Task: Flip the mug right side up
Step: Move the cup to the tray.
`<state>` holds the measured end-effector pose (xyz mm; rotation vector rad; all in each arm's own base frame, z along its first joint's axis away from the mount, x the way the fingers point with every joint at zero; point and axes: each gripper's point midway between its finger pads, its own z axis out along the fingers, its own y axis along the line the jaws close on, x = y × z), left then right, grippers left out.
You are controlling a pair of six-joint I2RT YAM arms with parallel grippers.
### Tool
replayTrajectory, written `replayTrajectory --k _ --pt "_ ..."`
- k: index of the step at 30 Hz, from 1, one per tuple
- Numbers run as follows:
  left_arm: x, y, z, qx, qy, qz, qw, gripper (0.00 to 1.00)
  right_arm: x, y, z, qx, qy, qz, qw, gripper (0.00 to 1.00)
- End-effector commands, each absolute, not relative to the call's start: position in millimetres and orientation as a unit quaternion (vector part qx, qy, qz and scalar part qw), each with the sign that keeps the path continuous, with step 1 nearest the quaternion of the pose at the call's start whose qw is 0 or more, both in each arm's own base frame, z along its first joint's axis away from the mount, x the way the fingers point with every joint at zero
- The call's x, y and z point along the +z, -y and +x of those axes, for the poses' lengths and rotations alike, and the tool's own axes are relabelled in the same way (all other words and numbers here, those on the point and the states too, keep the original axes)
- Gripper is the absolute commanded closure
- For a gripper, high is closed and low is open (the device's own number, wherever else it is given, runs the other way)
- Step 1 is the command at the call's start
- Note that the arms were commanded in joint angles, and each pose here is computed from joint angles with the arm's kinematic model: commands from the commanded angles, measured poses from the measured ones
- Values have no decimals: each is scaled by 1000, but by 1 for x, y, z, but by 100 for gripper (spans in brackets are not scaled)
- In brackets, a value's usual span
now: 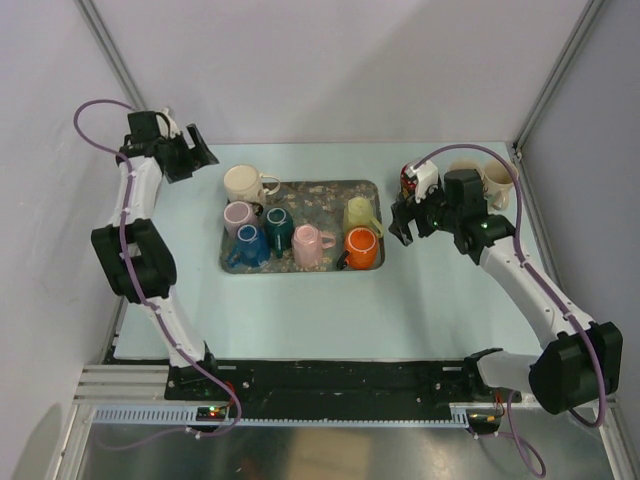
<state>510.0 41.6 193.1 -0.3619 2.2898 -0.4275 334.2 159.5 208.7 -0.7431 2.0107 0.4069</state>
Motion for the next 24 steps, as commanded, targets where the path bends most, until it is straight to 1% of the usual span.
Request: replayTrajectory --k 1,4,6,8,11,16,21,24 --pt "207 -21 510 -216 -888 -121 387 11 239 -170 345 170 -791 -327 489 9" --pt "206 -12 499 -233 -890 -86 382 12 238 -176 352 169 -777 -352 494 8" --pt "209 -13 491 -235 -890 -69 386 12 241 -179 358 170 -773 -348 503 6" --pt "213 -13 482 -231 -892 -43 387 11 250 -184 365 183 -767 -335 516 3" --pt "214 -12 480 -229 -894 -25 384 10 255 -200 373 216 -759 -332 517 1" --pt "208 -23 507 -224 -894 -64 382 10 250 -237 382 229 -745 -366 508 0" --pt "200 -26 541 -231 -890 -61 388 13 251 -258 386 223 -732 -406 500 0" --pt "195 -10 546 -240 -890 -35 385 15 248 -257 395 212 -737 -399 503 1"
